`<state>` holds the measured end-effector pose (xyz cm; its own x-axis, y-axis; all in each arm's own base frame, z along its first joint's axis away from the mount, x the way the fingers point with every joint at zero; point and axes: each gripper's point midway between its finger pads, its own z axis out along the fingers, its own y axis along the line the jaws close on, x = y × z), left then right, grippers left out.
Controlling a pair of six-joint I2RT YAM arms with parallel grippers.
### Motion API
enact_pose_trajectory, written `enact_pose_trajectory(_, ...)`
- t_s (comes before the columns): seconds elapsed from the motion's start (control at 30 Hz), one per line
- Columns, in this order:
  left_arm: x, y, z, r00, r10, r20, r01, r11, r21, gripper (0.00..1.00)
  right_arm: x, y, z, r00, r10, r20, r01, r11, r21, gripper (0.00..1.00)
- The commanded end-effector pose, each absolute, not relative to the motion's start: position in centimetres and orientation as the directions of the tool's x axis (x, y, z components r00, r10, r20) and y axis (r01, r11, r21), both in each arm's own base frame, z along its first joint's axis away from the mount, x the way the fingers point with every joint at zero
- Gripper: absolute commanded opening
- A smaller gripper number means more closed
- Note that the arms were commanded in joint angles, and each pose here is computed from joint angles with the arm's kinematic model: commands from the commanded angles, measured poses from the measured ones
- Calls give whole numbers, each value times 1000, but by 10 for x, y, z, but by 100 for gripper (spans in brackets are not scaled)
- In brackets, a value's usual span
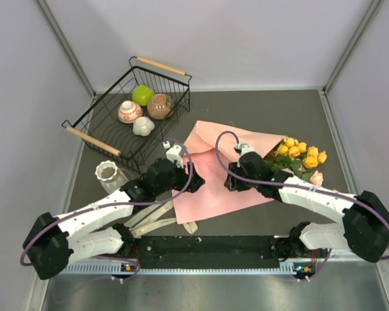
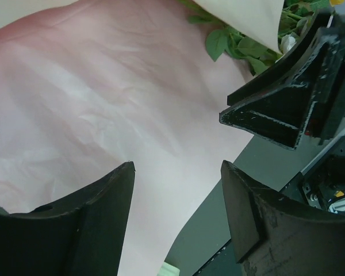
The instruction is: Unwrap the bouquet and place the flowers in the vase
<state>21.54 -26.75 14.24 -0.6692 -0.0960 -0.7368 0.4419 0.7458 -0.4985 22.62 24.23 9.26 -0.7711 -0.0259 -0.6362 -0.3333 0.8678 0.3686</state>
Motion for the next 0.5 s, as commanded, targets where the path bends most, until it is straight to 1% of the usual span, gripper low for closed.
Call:
enact_pose_trajectory(0.0,218,-262,148,-650,-170,-741,411,742,-530,68,258,245,89,-674,104,-731,-278,882,381,41)
enact_pose_trajectory(0.07,216,-263,145,-659,-162,-734,412,739,-533,69,269,243,83,-649,70,-758,-281,903,324,47)
enact_pose_trajectory(0.1,216,-263,144,-663,-160,-731,411,739,-534,69,281,237,79,-623,73,-779,-242,929,281,50)
enact_pose_trajectory(0.13,216,-263,144,-666,-159,-729,409,739,-535,70,288,233,79,-601,62,-797,-227,943,244,52)
enact_pose_trajectory(0.2,216,-264,145,-664,-160,-730,410,738,-535,70,309,225,91,-529,72,-845,-175,966,192,53)
enact_pose_trajectory(0.23,211,-267,145,-677,-150,-721,424,722,-548,71,316,223,88,-513,34,-858,-172,975,141,54)
enact_pose_trajectory(0.3,211,-267,147,-675,-152,-722,426,719,-549,71,339,224,104,-448,44,-893,-143,982,120,54)
enact_pose_trajectory(0.33,211,-266,148,-673,-154,-723,426,718,-550,71,348,223,99,-446,13,-895,-140,987,84,54)
enact_pose_trajectory(0.4,210,-266,148,-672,-147,-726,430,720,-545,72,376,218,111,-421,36,-906,-98,992,85,54)
enact_pose_trajectory(0.43,210,-265,149,-670,-149,-727,430,721,-544,72,386,216,101,-437,17,-899,-90,994,62,54)
enact_pose_trajectory(0.47,210,-265,152,-667,-150,-730,433,719,-543,72,403,213,113,-411,38,-911,-70,995,73,54)
